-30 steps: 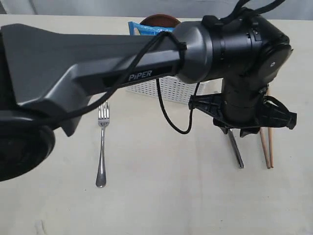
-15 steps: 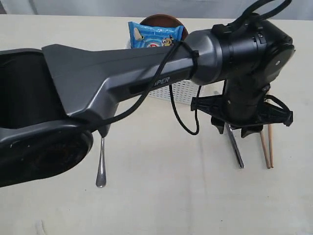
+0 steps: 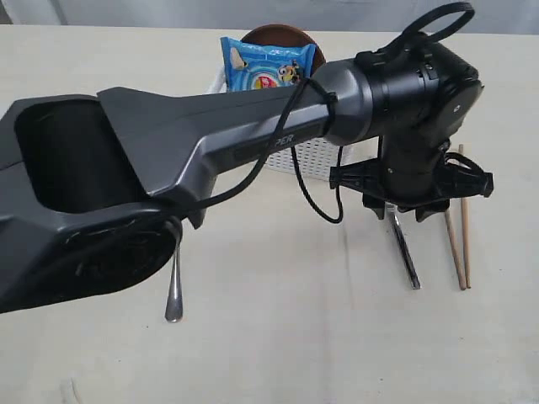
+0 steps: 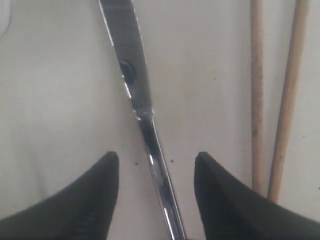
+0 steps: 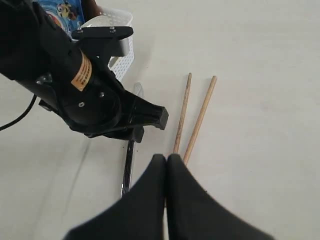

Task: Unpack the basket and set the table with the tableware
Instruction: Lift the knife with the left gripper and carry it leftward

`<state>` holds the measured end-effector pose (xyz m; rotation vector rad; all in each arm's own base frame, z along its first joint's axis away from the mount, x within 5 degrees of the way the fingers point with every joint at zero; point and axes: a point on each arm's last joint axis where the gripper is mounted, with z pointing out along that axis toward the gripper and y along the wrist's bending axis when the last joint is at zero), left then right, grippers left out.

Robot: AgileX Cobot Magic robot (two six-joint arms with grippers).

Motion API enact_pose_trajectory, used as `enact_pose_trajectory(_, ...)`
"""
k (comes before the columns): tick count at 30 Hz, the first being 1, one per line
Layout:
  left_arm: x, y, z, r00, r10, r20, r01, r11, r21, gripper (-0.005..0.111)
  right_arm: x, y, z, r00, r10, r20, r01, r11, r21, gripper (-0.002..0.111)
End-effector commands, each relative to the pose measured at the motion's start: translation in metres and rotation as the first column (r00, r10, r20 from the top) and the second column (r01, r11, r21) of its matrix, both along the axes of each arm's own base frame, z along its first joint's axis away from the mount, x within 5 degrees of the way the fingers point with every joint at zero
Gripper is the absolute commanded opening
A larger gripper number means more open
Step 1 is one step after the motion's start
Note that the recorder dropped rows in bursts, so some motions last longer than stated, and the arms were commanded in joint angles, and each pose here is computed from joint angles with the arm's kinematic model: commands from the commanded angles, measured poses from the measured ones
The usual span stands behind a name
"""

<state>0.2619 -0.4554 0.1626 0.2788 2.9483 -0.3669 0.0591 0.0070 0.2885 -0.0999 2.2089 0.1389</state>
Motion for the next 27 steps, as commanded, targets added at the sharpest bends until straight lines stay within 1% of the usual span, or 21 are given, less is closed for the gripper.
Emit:
enact_pose_trajectory(1, 0.003, -0.005, -0.004, 1.0, 0.017, -0.016, -0.017, 1.0, -0.005, 0.045, 0.0, 0.0, 0.0, 1.0, 0.002, 0.013, -0.002, 1.0, -0.002, 0.0)
enact_pose_trajectory(5, 0.005, -0.003, -0.015, 0.998, 0.032, -0.045, -0.03, 0.999, 0.044, 0.045, 0.0, 0.0, 0.0, 1.0, 0.002, 0.017, -0.002, 1.0, 0.0, 0.0)
enact_pose_trajectory(9, 0.008, -0.001, -0.026, 0.996, 0.066, -0.06, -0.062, 0.996, 0.063, 0.045, 0.0, 0.0, 0.0, 1.0, 0.003, 0.021, -0.003, 1.0, 0.001, 0.0)
enact_pose_trajectory(12, 0.009, -0.002, -0.026, 0.996, 0.07, -0.056, -0.067, 0.996, 0.054, 0.045, 0.001, 0.0, 0.001, 1.0, 0.001, 0.022, -0.002, 1.0, 0.006, 0.0)
enact_pose_trajectory(16, 0.011, 0.001, -0.026, 0.997, 0.067, -0.024, -0.065, 0.995, 0.081, 0.045, 0.001, 0.0, 0.001, 1.0, 0.003, 0.021, -0.003, 1.0, 0.007, 0.0)
enact_pose_trajectory(20, 0.019, 0.005, -0.026, 0.997, 0.08, -0.012, -0.078, 0.993, 0.087, 0.045, 0.001, 0.0, 0.001, 1.0, 0.003, 0.021, -0.003, 1.0, 0.007, 0.0)
enact_pose_trajectory(22, 0.02, 0.006, -0.026, 0.998, 0.063, 0.001, -0.063, 0.994, 0.095, 0.045, 0.001, 0.0, 0.001, 1.0, 0.004, 0.022, -0.004, 1.0, 0.008, 0.0)
enact_pose_trajectory(27, 0.02, 0.006, -0.026, 0.998, 0.069, 0.002, -0.069, 0.993, 0.095, 0.045, 0.0, 0.001, 0.001, 1.0, 0.004, 0.021, -0.004, 1.0, 0.01, 0.0)
